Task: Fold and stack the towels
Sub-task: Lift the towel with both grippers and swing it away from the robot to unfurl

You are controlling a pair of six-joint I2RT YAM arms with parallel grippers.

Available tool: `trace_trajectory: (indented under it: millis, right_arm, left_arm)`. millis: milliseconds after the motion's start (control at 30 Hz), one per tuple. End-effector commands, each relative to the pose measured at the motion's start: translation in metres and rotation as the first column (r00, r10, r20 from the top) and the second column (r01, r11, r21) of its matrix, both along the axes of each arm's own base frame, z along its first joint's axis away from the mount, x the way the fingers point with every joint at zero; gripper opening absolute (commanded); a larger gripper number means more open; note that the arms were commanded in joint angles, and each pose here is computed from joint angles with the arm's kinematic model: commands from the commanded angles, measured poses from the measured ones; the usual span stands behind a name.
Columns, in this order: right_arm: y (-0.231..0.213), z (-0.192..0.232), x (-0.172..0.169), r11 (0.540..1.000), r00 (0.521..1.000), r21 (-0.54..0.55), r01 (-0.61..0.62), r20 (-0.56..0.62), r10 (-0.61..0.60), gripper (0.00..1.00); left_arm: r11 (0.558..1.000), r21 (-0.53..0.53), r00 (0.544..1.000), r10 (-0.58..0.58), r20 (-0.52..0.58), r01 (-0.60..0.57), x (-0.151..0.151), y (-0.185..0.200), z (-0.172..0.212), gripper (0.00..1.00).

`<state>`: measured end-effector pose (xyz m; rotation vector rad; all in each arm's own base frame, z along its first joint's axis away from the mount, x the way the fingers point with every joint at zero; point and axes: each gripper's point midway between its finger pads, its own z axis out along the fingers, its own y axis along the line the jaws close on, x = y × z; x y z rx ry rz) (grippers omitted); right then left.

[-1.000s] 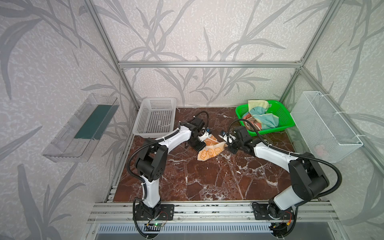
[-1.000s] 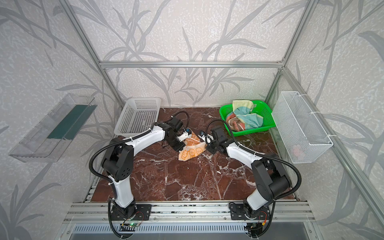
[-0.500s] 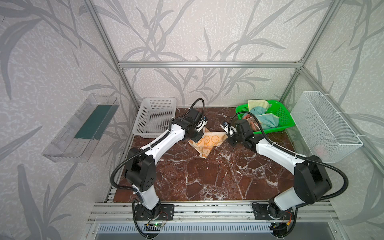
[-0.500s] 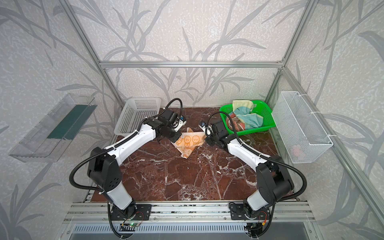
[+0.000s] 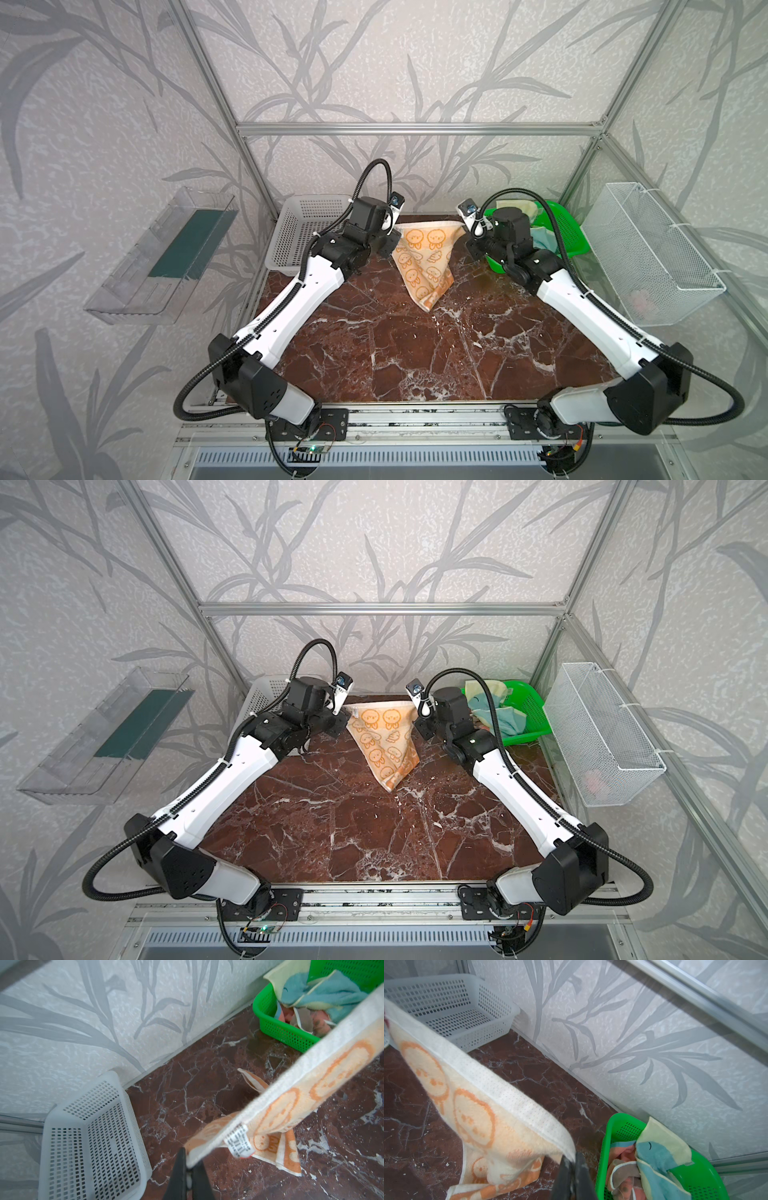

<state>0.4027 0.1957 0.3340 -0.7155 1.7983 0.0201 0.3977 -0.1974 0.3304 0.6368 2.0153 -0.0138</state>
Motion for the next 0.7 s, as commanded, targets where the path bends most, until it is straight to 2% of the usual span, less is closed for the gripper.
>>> trace_trajectory:
  millis: [0,167,300,667]
  right_arm:
    - [-0.002,0.044,-0.015,0.999,0.996,0.026,-0.039,0.081,0.037,0.0]
    - [-0.005,0.083,-0.036,0.995,0.987,0.054,-0.084,0.145,0.075,0.0]
    - [-0.012,0.107,-0.057,0.991,0.976,0.072,-0.109,0.199,0.093,0.0]
    - [-0.008,0.143,-0.138,0.943,0.923,0.108,-0.315,0.265,0.278,0.0]
  left_arm:
    - [0.999,-0.05,0.986,0.022,0.164,-0.014,-0.007,0.007,0.063,0.0]
    - [0.996,-0.086,0.965,0.0,0.262,0.024,-0.034,0.011,0.108,0.0]
    - [0.992,-0.123,0.954,-0.004,0.3,0.042,-0.06,0.021,0.13,0.0]
    - [0.96,-0.251,0.947,-0.036,0.318,0.121,-0.132,0.047,0.155,0.0]
